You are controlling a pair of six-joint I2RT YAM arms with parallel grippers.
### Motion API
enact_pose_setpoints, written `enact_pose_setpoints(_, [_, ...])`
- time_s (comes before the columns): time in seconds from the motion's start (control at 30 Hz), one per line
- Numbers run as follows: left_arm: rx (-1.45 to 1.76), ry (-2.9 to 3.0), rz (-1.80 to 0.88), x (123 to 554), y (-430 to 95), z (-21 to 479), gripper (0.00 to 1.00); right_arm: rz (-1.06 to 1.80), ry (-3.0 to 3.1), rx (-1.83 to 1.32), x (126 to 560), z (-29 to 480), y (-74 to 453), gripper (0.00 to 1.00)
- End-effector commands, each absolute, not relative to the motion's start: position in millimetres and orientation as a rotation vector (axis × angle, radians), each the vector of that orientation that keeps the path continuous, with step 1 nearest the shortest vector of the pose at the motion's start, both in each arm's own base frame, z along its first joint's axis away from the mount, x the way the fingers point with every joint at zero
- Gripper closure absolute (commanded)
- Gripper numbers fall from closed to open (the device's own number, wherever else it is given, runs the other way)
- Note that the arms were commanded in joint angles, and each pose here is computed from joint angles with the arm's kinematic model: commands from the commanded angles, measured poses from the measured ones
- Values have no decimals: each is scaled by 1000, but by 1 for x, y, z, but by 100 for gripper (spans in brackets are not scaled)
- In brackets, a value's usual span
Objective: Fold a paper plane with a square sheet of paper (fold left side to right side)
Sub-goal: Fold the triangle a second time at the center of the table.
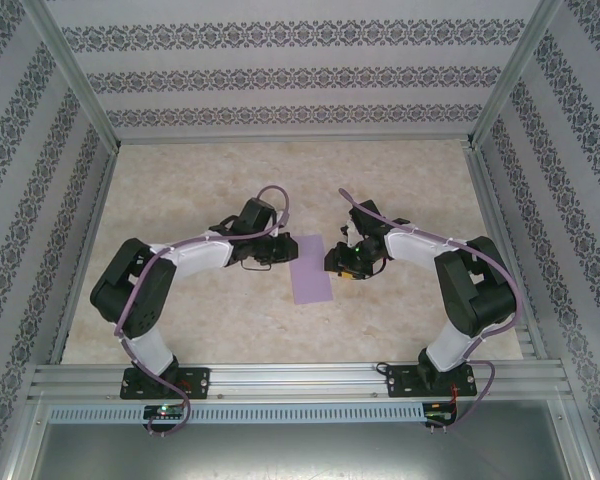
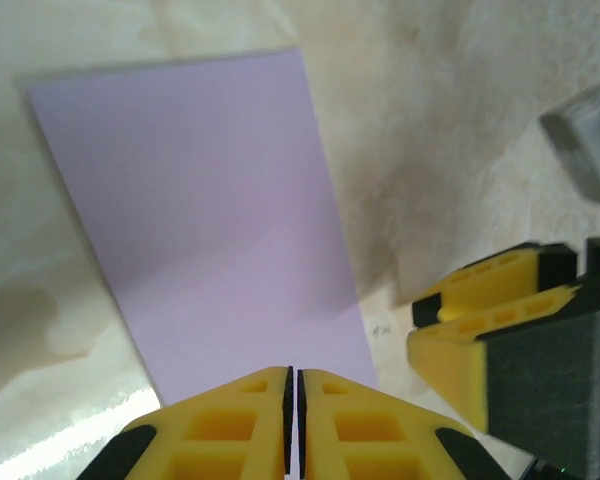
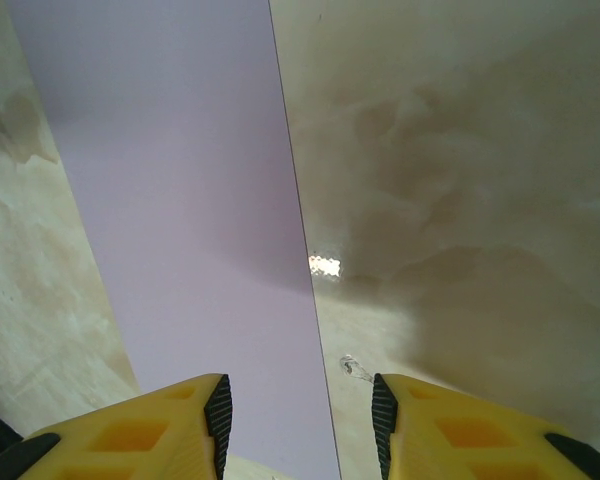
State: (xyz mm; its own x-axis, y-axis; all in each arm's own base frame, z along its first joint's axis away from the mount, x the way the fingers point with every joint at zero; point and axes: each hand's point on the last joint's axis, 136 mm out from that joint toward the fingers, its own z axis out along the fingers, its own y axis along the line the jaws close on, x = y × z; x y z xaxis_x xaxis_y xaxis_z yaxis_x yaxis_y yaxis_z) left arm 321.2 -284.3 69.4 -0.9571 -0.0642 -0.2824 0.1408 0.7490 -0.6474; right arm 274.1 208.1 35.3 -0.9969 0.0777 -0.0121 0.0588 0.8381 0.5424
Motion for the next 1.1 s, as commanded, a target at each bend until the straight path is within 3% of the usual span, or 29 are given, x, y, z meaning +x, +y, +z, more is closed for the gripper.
enact_pose_setpoints(0.0, [40, 2753, -1022, 299, -285, 47, 86, 867, 2965, 59, 273, 44, 210, 56])
enact_pose_setpoints(0.43, [25, 2884, -848, 284, -265, 3, 88, 879, 2999, 36, 265, 46, 212, 56])
enact_pose_setpoints(1.07, [38, 2838, -896, 284, -268, 9, 88, 933, 3126, 113, 228, 27, 225, 59])
